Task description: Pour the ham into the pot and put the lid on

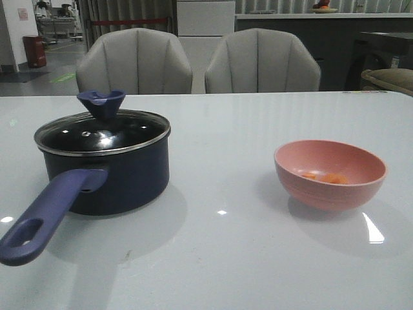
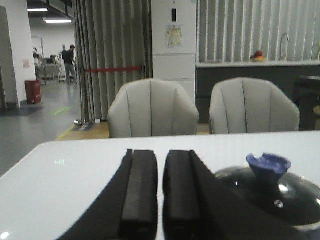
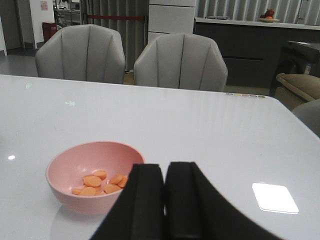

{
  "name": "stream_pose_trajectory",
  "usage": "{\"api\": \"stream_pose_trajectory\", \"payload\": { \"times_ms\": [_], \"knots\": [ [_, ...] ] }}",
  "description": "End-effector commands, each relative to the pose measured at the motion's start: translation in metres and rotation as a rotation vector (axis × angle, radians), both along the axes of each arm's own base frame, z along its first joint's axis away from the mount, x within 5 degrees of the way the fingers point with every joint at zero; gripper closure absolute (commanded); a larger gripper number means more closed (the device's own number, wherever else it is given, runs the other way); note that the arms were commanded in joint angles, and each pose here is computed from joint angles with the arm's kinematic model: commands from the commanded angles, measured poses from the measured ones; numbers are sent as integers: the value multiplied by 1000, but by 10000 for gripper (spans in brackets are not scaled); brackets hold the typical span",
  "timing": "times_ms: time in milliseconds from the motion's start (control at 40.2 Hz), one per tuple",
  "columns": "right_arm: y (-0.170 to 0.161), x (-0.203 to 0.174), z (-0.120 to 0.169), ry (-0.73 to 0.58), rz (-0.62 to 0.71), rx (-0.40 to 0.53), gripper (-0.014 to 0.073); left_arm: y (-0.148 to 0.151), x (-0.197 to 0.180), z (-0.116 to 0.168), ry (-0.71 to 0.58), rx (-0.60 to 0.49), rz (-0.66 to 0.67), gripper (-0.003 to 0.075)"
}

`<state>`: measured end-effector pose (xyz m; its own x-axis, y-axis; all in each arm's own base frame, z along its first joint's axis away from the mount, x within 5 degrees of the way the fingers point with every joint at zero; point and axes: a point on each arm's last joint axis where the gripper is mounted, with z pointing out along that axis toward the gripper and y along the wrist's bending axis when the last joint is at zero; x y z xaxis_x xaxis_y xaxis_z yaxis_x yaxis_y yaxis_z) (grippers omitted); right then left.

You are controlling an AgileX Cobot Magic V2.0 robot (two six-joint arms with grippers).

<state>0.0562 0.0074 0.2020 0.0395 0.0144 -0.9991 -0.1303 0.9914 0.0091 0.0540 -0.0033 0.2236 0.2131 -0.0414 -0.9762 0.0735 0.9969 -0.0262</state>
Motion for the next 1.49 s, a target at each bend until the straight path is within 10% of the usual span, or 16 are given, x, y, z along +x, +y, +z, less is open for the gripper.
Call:
{"api": "stream_pose_trajectory", "payload": {
  "times_ms": [0, 473, 946, 1270, 1469],
  "knots": [
    [-1, -2, 10, -103, -5, 2, 445, 3, -5, 11, -162, -69, 14, 589],
    [-1, -2, 10, -103, -5, 2, 445, -3, 7, 87, 109, -84, -47, 589],
    [-1, -2, 10, -103, -5, 2, 445, -6, 21, 83, 204, -73, -57, 570],
    [-1, -2, 10, -103, -5, 2, 445, -6, 21, 81, 225, -41, -52, 114],
    [-1, -2, 10, -103, -5, 2, 445, -6, 21, 81, 225, -41, -52, 113]
  ]
}}
